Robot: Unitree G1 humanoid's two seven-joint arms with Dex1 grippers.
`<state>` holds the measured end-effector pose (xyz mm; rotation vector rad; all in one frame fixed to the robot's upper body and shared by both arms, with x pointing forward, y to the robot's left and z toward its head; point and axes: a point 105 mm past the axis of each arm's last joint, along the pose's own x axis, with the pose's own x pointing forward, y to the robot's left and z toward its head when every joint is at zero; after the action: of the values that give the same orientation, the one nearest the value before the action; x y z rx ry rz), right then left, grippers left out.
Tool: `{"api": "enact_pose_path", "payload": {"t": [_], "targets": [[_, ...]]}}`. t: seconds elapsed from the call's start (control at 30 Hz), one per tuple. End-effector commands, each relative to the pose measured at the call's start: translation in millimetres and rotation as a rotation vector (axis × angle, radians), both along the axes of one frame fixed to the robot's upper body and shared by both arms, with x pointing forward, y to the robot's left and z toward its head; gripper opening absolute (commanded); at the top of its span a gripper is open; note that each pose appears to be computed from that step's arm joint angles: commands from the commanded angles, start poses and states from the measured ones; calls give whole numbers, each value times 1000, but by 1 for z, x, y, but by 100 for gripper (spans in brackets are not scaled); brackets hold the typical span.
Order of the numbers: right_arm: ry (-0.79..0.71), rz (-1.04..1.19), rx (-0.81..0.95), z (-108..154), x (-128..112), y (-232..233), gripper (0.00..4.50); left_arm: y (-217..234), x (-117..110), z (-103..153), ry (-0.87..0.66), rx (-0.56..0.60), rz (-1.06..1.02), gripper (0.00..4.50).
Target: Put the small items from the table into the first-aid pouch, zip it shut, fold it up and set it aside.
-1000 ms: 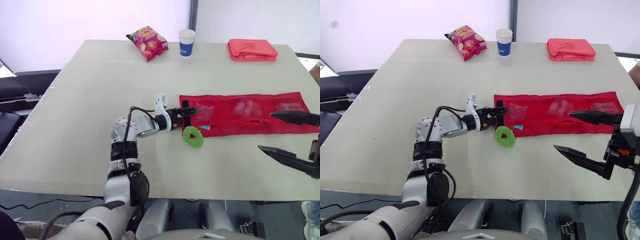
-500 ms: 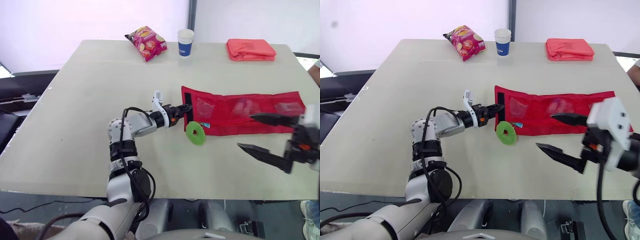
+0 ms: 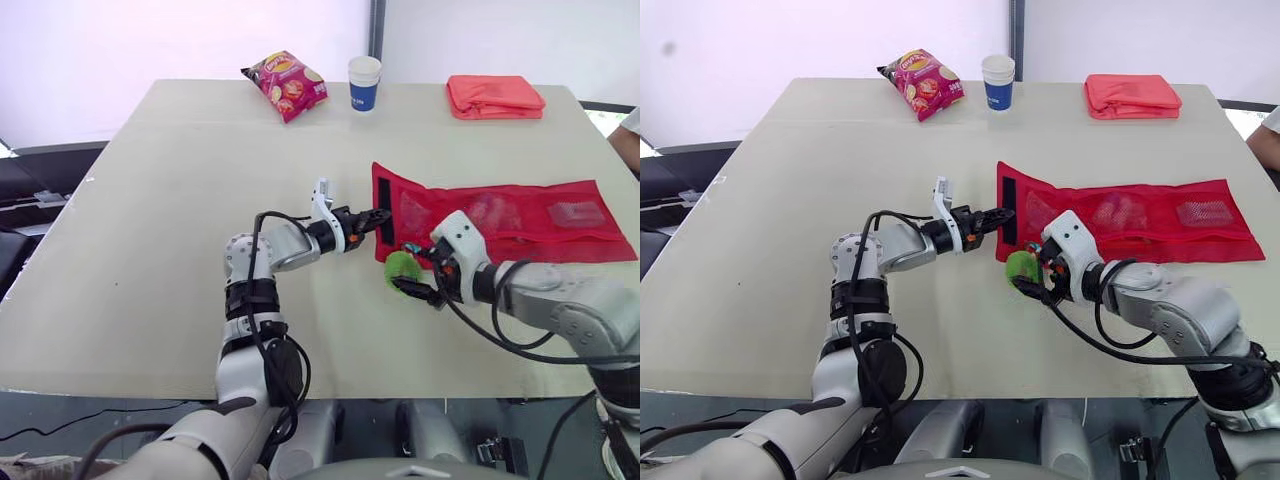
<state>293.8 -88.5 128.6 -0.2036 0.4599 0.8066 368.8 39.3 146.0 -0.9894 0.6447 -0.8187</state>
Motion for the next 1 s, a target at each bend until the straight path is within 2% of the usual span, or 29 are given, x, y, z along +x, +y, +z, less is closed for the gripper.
{"api": "enact_pose_path", "payload": {"t": [0.03, 0.2, 0.23, 0.3, 0.43, 0.7, 0.8, 1.0], "targets": [[-27, -48, -69, -6, 9, -5, 348, -3, -2, 9, -50, -14, -2, 0], [-33, -69, -58, -4, 9, -11, 135, 2, -3, 7, -54, -8, 12, 0], [-33, -68, -61, -3, 9, -13, 69, 3, -3, 6, -54, -7, 14, 0], [-35, -76, -70, -3, 9, -18, 4, 5, -3, 5, -55, -1, 21, 0], [-65, -110, -95, 6, 10, -33, 4, 12, -2, 2, -63, 26, 32, 0], [-173, -321, -282, 37, 17, -109, 4, 49, 1, -10, -83, 122, 92, 0], [-208, -418, -370, 48, 22, -141, 4, 69, 1, -15, -82, 159, 121, 0], [-253, -607, -521, 63, 28, -197, 4, 139, 1, -23, -81, 285, 252, 0]]}}
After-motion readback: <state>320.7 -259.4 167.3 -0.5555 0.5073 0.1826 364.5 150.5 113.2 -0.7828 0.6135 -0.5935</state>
